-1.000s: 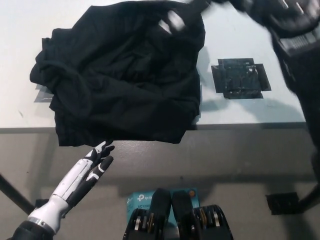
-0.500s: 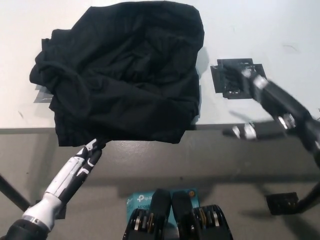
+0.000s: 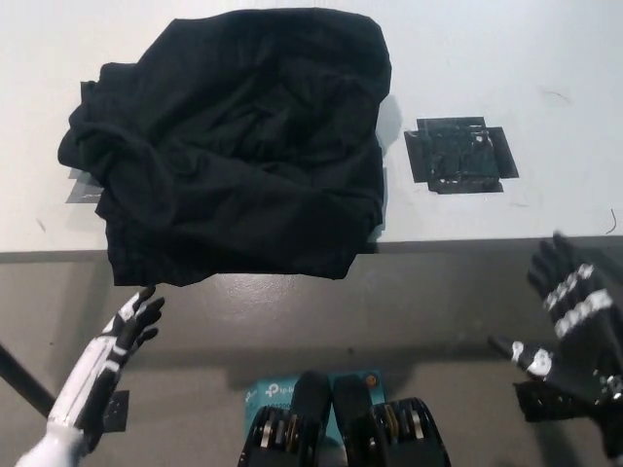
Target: The robot grabs the right edges of the black jacket on the table, and folds it in half
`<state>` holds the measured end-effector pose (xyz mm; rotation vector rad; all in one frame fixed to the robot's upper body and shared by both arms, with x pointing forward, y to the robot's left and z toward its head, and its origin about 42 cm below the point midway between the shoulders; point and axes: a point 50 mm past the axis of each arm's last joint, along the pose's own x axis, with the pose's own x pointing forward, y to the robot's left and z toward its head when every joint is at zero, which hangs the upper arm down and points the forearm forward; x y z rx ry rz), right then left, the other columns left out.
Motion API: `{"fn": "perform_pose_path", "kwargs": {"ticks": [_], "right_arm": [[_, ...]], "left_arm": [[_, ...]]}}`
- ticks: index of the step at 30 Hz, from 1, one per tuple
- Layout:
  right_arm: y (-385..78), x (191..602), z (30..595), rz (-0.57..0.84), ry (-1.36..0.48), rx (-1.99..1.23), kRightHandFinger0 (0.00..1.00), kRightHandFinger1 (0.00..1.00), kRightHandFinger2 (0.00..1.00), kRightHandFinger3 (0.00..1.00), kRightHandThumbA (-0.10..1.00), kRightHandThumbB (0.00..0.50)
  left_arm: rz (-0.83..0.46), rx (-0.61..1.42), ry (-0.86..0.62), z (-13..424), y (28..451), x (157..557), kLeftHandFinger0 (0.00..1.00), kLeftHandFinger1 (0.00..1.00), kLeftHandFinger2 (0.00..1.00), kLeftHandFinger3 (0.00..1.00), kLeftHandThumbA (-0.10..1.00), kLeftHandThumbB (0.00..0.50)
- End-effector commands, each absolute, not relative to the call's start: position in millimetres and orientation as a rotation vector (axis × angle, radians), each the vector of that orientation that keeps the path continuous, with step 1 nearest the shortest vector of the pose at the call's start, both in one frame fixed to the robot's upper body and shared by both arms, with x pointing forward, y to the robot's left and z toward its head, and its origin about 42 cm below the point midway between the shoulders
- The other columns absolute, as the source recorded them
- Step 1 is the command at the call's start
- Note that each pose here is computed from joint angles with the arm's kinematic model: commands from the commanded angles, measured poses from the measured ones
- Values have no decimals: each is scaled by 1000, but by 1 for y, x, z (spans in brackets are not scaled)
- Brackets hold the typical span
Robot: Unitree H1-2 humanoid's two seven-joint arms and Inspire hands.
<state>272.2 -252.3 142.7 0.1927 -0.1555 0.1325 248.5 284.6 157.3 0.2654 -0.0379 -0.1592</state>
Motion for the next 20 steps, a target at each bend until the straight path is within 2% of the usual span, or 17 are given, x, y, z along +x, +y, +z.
{"fn": "perform_pose_path", "kwargs": {"ticks": [1,4,8,14,15,16,20], "right_arm": [[-255,262,129,86,-217,196,1000,1000,1000,1000,1000,139],[-257,252,119,93,-182,186,1000,1000,1000,1000,1000,147],[-257,241,109,115,-138,171,1000,1000,1000,1000,1000,152],[-252,232,100,145,-131,147,1000,1000,1000,1000,1000,130],[-252,233,101,155,-142,134,1000,1000,1000,1000,1000,114],[-251,233,101,158,-139,126,1000,1000,1000,1000,1000,132],[-250,237,102,158,-147,127,1000,1000,1000,1000,1000,134]], "left_arm": [[-135,276,-146,170,289,235,1000,1000,1000,1000,1000,50],[-122,245,-137,164,287,229,1000,1000,1000,1000,1000,31],[-91,221,-130,155,285,223,1000,1000,1000,1000,1000,71],[-59,195,-129,148,280,217,1000,1000,1000,1000,1000,77],[-60,188,-134,147,280,217,1000,1000,1000,1000,1000,68],[-47,186,-145,148,280,217,1000,1000,1000,1000,1000,38],[-38,174,-150,148,278,219,1000,1000,1000,1000,1000,20]]}}
